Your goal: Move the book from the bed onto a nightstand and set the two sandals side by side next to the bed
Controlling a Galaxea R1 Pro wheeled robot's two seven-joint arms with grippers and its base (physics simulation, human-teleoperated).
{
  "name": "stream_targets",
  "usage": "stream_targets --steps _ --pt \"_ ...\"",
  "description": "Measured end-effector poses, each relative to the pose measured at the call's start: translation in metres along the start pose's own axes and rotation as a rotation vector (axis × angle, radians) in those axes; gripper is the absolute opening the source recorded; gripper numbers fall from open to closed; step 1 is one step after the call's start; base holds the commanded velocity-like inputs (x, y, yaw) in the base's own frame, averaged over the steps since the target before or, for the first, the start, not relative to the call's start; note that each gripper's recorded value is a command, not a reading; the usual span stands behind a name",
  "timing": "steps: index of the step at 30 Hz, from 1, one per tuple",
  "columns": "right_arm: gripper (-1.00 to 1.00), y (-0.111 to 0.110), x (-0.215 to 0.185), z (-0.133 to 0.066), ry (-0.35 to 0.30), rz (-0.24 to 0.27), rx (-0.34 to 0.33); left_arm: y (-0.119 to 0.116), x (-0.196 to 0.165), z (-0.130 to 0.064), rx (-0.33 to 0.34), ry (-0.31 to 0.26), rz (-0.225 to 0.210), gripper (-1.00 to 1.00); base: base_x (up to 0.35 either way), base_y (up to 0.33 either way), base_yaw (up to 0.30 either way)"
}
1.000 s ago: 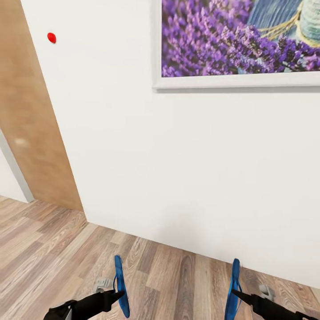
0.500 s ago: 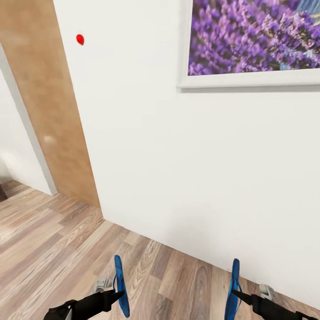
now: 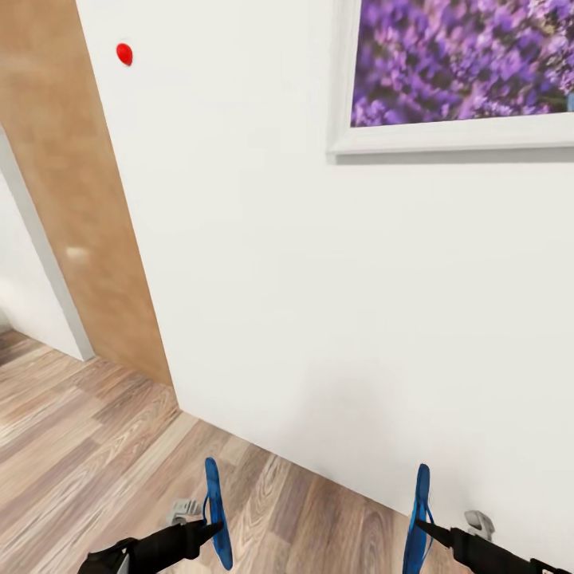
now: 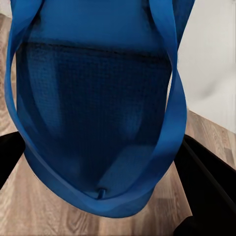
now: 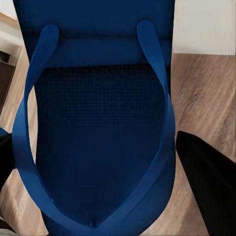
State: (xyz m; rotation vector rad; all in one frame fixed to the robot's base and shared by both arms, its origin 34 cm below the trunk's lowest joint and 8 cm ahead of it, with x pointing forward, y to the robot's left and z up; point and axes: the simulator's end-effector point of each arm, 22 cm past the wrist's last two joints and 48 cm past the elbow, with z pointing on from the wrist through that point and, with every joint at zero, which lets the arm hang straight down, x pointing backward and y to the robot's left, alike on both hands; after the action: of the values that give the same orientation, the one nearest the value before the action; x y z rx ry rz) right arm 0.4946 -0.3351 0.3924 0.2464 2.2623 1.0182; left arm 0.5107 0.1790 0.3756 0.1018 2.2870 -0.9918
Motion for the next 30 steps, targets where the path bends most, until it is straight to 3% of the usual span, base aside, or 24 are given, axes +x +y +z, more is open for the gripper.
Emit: stream_targets --steps 10,30 --pt "-1.00 -0.0004 -0.0005 -0.0002 -0.001 0.001 0.001 -0.0002 0.0001 0.0002 0.001 0.000 -0.001 -1.00 0.203 0.000 0.046" --pt "-1.00 -0.0004 -0.0002 0.0001 -0.001 0.000 0.001 0.0000 0.0001 0.0000 0.001 0.000 -0.001 -1.00 0.004 0.000 0.270"
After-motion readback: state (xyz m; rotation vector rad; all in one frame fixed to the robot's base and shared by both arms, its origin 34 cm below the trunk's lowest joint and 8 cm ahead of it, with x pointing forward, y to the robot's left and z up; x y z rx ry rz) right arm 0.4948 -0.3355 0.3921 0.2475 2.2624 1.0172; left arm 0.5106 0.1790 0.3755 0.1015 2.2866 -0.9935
